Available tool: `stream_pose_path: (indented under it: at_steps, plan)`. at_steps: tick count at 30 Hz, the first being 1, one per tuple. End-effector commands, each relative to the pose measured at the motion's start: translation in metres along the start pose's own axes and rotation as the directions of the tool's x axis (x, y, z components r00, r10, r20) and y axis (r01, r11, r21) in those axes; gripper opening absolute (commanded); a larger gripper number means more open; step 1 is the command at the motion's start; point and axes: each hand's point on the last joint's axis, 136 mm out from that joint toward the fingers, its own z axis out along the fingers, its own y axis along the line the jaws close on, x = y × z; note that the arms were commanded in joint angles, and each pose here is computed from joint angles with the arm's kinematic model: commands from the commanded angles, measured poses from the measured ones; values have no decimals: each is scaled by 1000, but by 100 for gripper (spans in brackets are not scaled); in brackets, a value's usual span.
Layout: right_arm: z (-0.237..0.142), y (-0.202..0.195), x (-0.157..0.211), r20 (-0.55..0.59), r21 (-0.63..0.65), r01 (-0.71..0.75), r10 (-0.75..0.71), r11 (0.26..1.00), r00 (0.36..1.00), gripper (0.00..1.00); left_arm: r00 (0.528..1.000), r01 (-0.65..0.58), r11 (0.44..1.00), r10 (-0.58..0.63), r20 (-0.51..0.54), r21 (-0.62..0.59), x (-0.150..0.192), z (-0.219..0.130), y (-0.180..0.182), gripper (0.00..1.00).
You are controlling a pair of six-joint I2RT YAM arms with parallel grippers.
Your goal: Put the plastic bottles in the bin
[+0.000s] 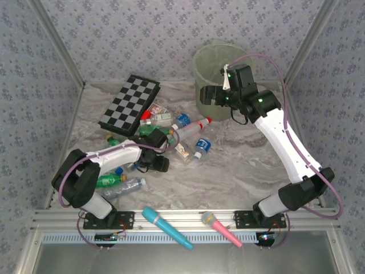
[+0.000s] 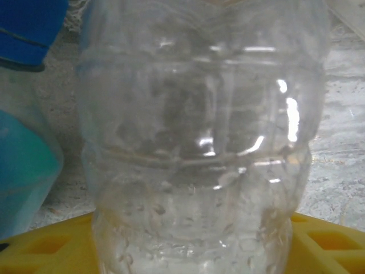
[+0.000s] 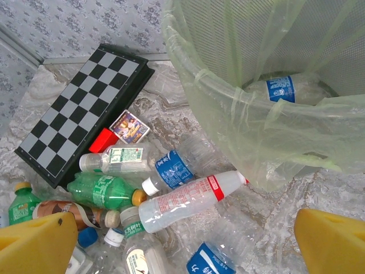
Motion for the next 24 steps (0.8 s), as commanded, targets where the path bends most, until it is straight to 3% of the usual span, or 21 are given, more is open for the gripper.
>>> stream_pose_path:
  at_steps: [1,4,14,24]
  plan:
    - [-6,6,-7,15,-16,12,-12,1000,1000,100,1000,0,1000,0,10,-18,-1,0,1,62]
    - [-5,9,-6,7,-26,6,-6,1000,1000,100,999,0,1000,0,46,-5,-7,-13,-3,57]
    - [2,34,-5,-37,-205,-51,44,977,998,99,953,-19,997,-4,304,73,-53,-99,-19,57]
    - [7,76,-6,-98,-420,-101,66,902,993,71,827,-138,979,31,561,149,-106,-189,-53,56]
